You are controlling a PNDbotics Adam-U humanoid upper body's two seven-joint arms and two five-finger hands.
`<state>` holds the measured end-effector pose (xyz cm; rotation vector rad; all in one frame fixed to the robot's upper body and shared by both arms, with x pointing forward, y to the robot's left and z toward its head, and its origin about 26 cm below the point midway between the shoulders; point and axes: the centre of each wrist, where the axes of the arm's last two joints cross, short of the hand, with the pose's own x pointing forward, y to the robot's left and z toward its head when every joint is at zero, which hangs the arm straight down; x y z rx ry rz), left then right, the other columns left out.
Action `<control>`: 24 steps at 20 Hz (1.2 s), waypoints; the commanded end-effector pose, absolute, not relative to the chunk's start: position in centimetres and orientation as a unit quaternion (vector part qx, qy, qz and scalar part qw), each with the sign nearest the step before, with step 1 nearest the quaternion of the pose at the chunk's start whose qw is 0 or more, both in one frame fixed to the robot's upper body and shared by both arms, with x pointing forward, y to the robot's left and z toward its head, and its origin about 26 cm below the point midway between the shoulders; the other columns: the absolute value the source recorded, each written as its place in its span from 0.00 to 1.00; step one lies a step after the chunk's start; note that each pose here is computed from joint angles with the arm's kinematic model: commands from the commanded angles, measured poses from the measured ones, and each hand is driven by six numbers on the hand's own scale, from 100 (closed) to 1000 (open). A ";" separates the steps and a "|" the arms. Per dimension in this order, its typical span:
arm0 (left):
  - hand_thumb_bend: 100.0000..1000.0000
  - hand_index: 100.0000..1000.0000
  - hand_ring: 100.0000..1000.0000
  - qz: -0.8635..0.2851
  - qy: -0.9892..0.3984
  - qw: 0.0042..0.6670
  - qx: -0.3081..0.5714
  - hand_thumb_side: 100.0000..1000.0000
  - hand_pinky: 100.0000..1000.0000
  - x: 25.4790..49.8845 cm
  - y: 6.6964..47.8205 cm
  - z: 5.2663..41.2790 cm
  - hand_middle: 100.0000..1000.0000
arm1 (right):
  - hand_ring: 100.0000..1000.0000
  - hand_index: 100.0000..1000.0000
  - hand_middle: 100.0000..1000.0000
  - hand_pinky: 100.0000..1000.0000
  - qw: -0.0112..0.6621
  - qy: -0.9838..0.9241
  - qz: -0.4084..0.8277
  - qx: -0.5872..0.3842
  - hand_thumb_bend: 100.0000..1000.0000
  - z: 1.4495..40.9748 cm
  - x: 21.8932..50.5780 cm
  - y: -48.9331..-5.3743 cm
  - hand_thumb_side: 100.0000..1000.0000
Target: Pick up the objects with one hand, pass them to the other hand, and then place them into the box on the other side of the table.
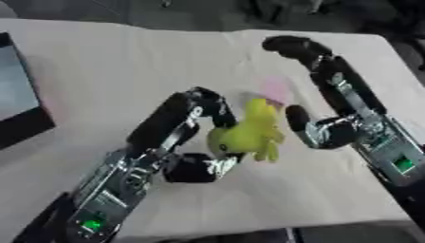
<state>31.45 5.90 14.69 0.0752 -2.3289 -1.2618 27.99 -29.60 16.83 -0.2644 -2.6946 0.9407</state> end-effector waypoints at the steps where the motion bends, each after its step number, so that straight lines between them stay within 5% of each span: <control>1: 0.06 0.32 0.42 -0.438 -0.859 0.246 0.096 0.00 0.66 32.3 9.5 16.0 0.29 | 0.86 0.92 0.86 0.89 0.134 -0.934 0.302 -0.137 0.00 18.3 27.7 -31.4 0.46; 12: 0.09 0.35 0.42 -0.272 -0.772 0.336 0.467 0.00 0.60 36.0 24.8 21.1 0.31 | 0.82 0.92 0.84 0.86 0.146 -0.935 0.290 -0.143 0.00 18.4 27.6 -32.0 0.42; 17: 0.09 0.40 0.43 -0.264 -0.655 0.359 0.611 0.00 0.57 37.9 31.5 19.8 0.35 | 0.82 0.91 0.84 0.85 0.150 -0.932 0.300 -0.136 0.00 17.9 27.5 -31.6 0.44; 22: 0.09 0.40 0.43 -0.274 -0.591 0.387 0.652 0.00 0.57 38.8 34.9 18.0 0.35 | 0.82 0.91 0.84 0.85 0.154 -0.930 0.304 -0.134 0.00 17.5 27.4 -31.4 0.45; 23: 0.85 0.85 0.72 -0.279 -0.582 0.393 0.655 0.48 0.69 38.8 35.3 17.6 0.71 | 0.81 0.91 0.84 0.85 0.157 -0.929 0.305 -0.135 0.00 17.4 27.4 -31.4 0.48; 24: 0.99 0.91 0.79 -0.292 -0.565 0.408 0.656 0.52 0.74 38.6 36.1 16.7 0.78 | 0.81 0.91 0.84 0.85 0.162 -0.928 0.307 -0.137 0.00 17.2 27.3 -31.4 0.48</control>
